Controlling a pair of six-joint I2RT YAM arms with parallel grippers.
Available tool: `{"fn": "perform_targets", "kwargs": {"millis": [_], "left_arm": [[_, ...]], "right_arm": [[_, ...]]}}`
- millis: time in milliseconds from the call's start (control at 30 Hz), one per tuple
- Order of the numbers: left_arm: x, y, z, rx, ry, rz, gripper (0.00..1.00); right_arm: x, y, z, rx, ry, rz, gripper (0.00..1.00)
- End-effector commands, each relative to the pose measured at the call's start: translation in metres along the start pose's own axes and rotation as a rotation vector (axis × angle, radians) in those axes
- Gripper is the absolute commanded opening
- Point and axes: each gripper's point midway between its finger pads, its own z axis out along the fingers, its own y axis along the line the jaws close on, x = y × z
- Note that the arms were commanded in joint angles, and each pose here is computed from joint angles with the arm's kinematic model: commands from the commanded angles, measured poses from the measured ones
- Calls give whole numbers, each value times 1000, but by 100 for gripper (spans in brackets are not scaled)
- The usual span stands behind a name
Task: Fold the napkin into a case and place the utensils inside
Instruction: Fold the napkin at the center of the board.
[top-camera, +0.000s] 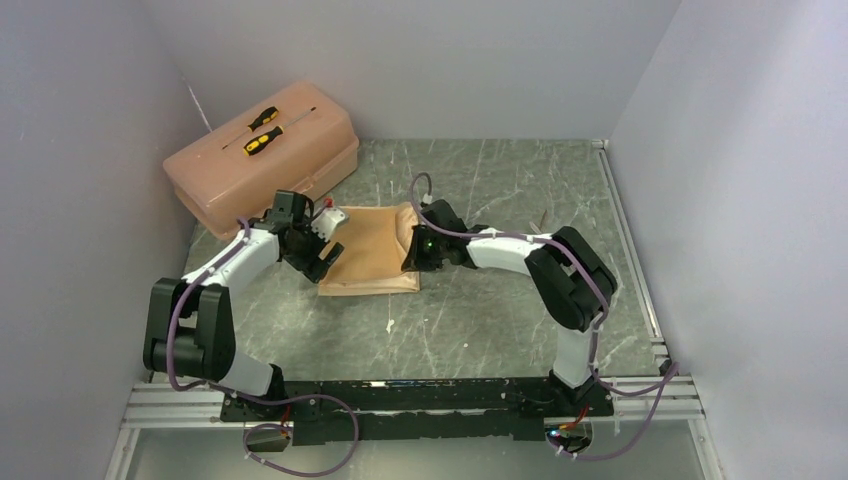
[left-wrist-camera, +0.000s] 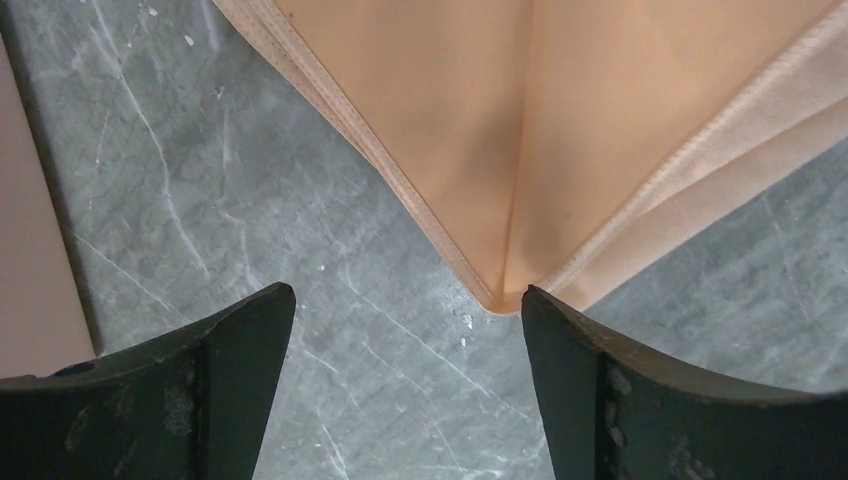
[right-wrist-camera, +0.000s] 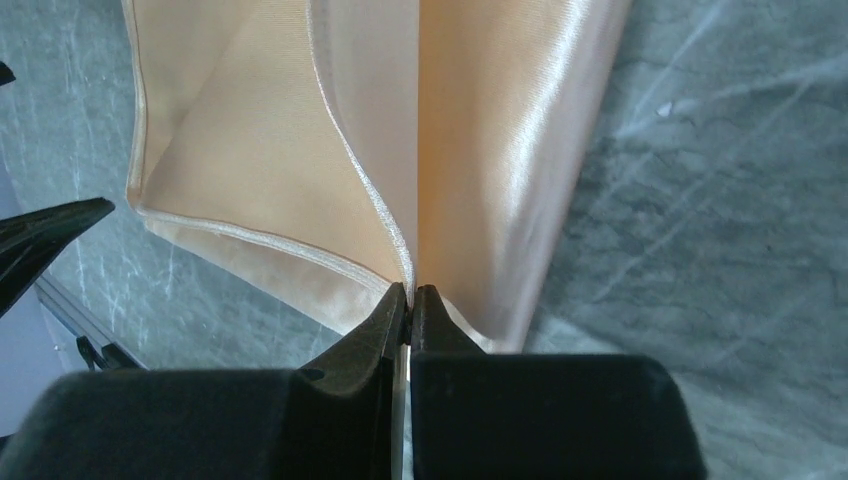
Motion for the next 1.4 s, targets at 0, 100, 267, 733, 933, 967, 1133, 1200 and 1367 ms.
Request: {"fn": "perform_targets", "kwargs": {"millis": [0,100,267,733,933,967,1133,1200,1367], "left_arm": [[-8,7,8,-37,-30,23,89],[-6,7,11,-40,-27,29,88],[-4,8,16,-45,-17,38,88],[3,2,22,-36,4,70,88],[1,4,19,-48,-3,81,88],[1,4,20,-49,-3,83,88],[9,3,26,-61,17,108,87],[12,3,28,-67,22,116,87],[16,2,31,-75,31,128,87]], "right_arm": [[-20,13,-19,-29,-103,23,3],[-19,13,-25,-29,-115,35,3],[-12,20,-32,-63,-116,65,4],[6,13,-36,-34,-109,92,11],[13,5,-34,-12,-89,93,16],[14,4,-33,-8,-85,92,19],[21,-5,-36,34,-53,84,32],[24,-9,-41,46,-49,82,35],[-2,-12,-56,62,-101,59,43]]}}
